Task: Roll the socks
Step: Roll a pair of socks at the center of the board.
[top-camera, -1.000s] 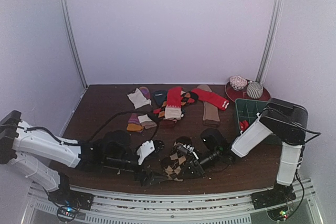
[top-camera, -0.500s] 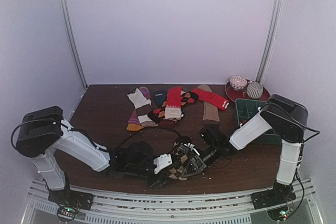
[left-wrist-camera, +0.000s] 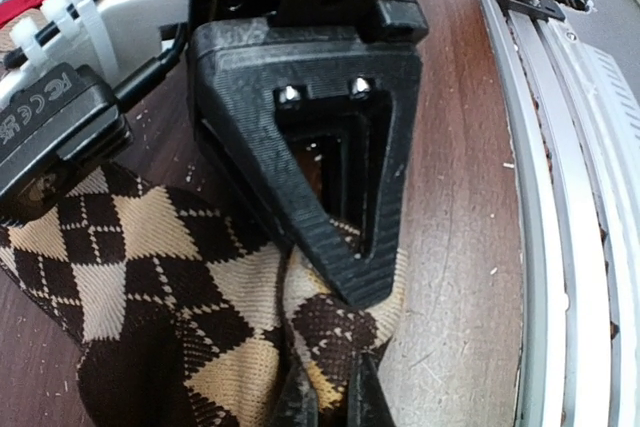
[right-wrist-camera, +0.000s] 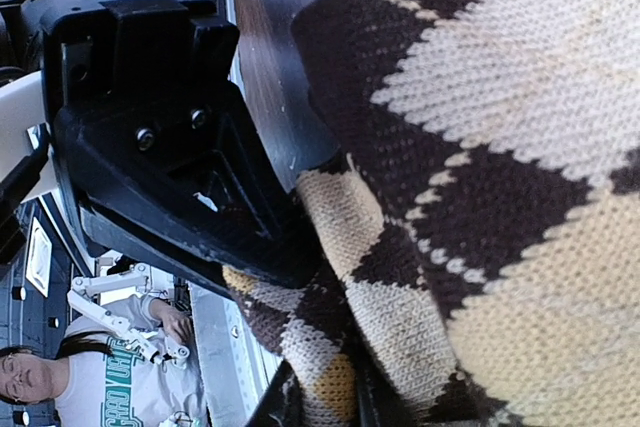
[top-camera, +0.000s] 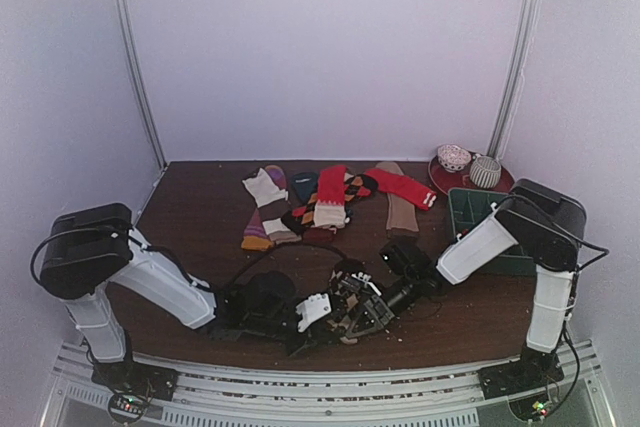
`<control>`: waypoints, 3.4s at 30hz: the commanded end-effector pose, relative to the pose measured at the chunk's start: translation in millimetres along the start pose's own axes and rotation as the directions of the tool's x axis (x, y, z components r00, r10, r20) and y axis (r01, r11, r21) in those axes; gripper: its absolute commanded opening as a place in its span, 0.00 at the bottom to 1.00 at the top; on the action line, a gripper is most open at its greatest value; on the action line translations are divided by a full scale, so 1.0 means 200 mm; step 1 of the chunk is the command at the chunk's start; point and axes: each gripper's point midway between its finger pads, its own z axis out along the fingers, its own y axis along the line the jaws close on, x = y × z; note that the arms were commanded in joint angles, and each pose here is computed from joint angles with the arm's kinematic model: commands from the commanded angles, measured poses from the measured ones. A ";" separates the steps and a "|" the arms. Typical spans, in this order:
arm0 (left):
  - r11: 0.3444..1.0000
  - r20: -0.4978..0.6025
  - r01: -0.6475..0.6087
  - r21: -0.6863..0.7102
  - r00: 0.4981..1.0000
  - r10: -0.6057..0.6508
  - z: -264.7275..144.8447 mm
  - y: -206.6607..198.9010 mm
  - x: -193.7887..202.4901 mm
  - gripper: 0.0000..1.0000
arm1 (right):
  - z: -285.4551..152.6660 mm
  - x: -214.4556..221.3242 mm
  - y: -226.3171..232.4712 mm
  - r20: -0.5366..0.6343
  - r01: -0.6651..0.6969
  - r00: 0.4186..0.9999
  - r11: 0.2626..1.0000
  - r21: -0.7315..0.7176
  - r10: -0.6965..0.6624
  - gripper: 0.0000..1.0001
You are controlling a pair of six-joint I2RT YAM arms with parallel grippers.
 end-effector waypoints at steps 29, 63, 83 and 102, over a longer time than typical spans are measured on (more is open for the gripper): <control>0.685 -0.532 0.729 -0.004 0.578 -0.619 -0.10 -0.04 0.63 0.00 | 0.00 -0.09 0.25 -0.163 0.800 0.394 0.250 0.545 -0.905 0.60; 0.705 -0.553 0.709 -0.016 0.582 -0.597 -0.12 -0.02 0.68 0.00 | 0.06 -0.03 -0.09 -0.329 0.752 0.521 0.241 0.614 -0.788 0.25; 0.906 -0.062 0.376 -0.196 0.917 -0.394 -0.35 0.43 -0.03 0.76 | 0.08 0.31 -0.26 -0.112 0.208 0.978 0.897 0.389 -0.178 0.13; 0.996 0.095 -0.091 0.008 0.991 0.090 -0.15 0.08 -0.20 0.67 | -0.01 0.41 -0.20 -0.227 -0.170 0.946 0.952 0.255 0.230 0.13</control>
